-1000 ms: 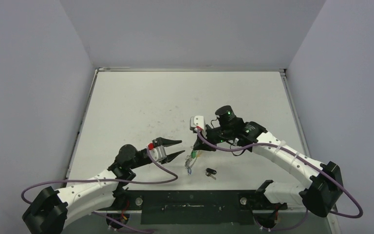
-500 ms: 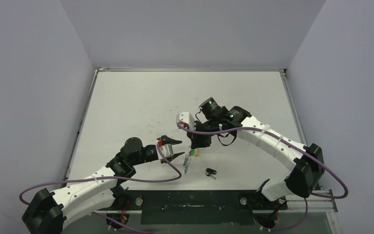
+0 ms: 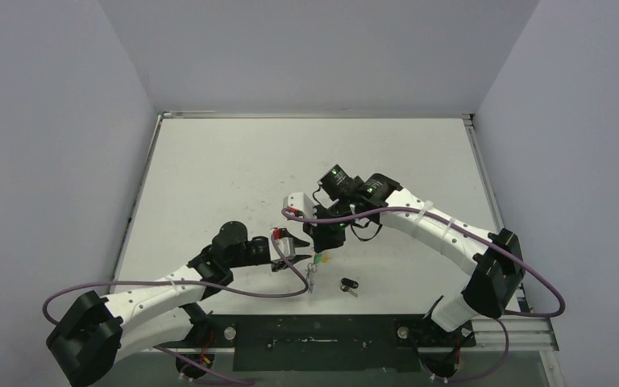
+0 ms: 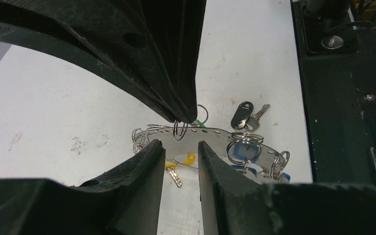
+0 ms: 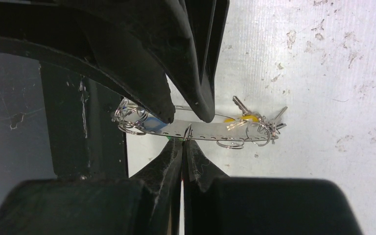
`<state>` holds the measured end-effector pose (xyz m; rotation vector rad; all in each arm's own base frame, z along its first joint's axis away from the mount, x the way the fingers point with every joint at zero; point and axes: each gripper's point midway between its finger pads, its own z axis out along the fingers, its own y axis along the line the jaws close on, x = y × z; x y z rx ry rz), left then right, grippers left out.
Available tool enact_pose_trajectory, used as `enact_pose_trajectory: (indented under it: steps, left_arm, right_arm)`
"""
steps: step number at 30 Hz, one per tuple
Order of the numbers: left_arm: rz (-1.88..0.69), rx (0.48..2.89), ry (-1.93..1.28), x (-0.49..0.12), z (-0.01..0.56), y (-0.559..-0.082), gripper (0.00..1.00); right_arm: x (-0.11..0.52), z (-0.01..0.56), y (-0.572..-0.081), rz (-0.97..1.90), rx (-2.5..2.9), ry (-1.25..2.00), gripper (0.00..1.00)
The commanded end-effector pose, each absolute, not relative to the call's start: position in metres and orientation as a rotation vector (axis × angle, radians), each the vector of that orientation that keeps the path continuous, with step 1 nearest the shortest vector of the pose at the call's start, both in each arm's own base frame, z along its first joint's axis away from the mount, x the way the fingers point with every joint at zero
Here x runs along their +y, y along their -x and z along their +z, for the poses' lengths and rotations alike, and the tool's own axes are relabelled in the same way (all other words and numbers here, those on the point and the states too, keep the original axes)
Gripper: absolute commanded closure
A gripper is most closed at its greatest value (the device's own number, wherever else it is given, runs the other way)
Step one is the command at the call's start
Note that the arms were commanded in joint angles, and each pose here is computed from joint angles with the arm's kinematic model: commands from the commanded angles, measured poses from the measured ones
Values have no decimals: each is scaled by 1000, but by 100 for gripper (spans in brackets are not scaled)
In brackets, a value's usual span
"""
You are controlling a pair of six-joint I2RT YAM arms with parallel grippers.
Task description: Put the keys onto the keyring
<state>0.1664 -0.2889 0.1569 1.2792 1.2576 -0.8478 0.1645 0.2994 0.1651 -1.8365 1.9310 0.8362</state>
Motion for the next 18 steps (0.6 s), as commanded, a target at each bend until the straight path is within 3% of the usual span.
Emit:
enact_pose_trajectory:
  steps: [1, 12, 18]
  left_arm:
    - [-904, 1134, -1255, -305, 193, -167, 72]
    - [-935, 1132, -1249, -313, 192, -169, 85]
    - [-936, 1144, -1253, -315, 188, -170, 100]
  right_arm:
    - [310, 182, -169, 825, 1854, 1832, 100]
    - [311, 181, -167, 824, 1853, 1841, 100]
    - [311, 180, -168, 817, 1854, 1842, 100]
